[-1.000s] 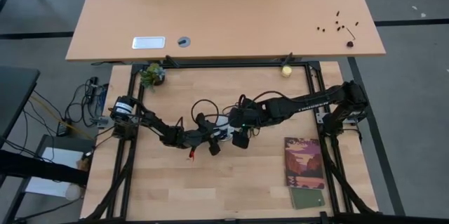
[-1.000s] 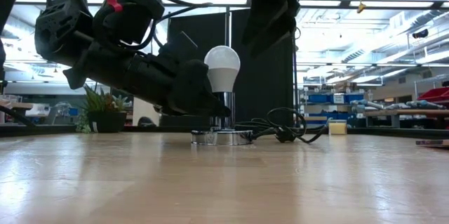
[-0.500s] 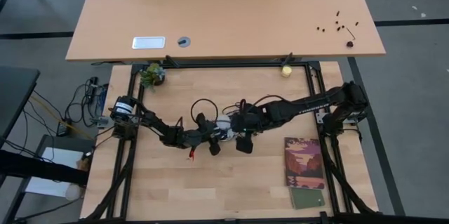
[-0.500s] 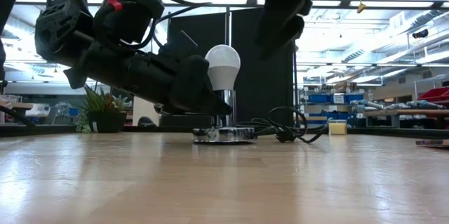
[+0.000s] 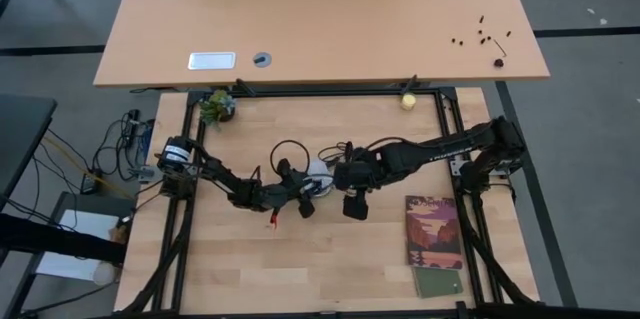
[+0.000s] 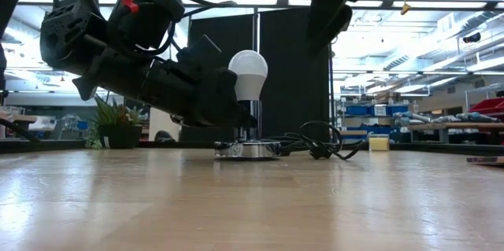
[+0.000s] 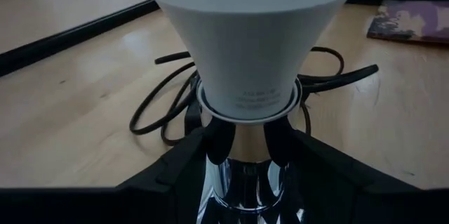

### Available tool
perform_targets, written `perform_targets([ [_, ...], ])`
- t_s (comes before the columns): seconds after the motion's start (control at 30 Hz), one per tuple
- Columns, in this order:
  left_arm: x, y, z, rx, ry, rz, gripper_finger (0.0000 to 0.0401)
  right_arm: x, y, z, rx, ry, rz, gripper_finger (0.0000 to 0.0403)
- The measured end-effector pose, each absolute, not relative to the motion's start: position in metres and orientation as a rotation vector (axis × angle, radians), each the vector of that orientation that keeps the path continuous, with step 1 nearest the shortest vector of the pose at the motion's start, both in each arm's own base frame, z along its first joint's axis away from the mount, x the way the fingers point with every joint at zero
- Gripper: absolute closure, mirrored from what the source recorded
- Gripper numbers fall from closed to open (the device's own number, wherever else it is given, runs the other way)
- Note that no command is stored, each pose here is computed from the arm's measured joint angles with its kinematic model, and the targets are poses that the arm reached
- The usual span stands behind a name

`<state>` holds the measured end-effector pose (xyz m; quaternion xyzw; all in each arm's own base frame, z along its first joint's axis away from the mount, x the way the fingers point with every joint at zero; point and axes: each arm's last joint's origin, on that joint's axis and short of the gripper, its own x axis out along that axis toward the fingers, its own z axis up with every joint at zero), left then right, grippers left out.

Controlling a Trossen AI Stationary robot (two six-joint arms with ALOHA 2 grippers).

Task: Screw lightbulb
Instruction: Remove the white lightbulb from the silver lamp

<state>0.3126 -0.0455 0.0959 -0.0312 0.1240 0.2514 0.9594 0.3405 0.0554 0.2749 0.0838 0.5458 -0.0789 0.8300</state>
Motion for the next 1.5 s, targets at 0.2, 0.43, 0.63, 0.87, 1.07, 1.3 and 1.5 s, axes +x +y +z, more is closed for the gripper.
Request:
perform_targets([
  [0.2,0.313,-0.045,0.096,-0.081,0.247,0.512,0.0203,0.341,0.049,0.292,0.193,1.153,-0.192,0.0082],
  [0.43,0.313,-0.045,0.096,-0.065,0.252,0.510,0.0203,0.351,0.037,0.325,0.239,1.012,-0.303,0.0082],
  [0.63,0.313,-0.046,0.096,-0.176,0.225,0.511,0.0203,0.355,0.020,0.334,0.283,0.967,-0.321,0.0082],
  [0.87,0.313,-0.043,0.096,-0.185,0.216,0.531,0.0203,0.376,0.003,0.312,0.292,1.094,-0.273,0.0082],
  [1.07,0.314,-0.046,0.095,-0.145,0.247,0.487,0.0203,0.401,0.012,0.309,0.225,1.084,-0.217,0.0082],
  [1.3,0.313,-0.047,0.092,-0.128,0.293,0.471,0.0185,0.409,0.008,0.305,0.221,1.093,-0.222,0.0082],
  [1.5,0.312,-0.045,0.090,-0.106,0.308,0.473,0.0146,0.404,0.010,0.303,0.164,1.143,-0.192,0.0082],
])
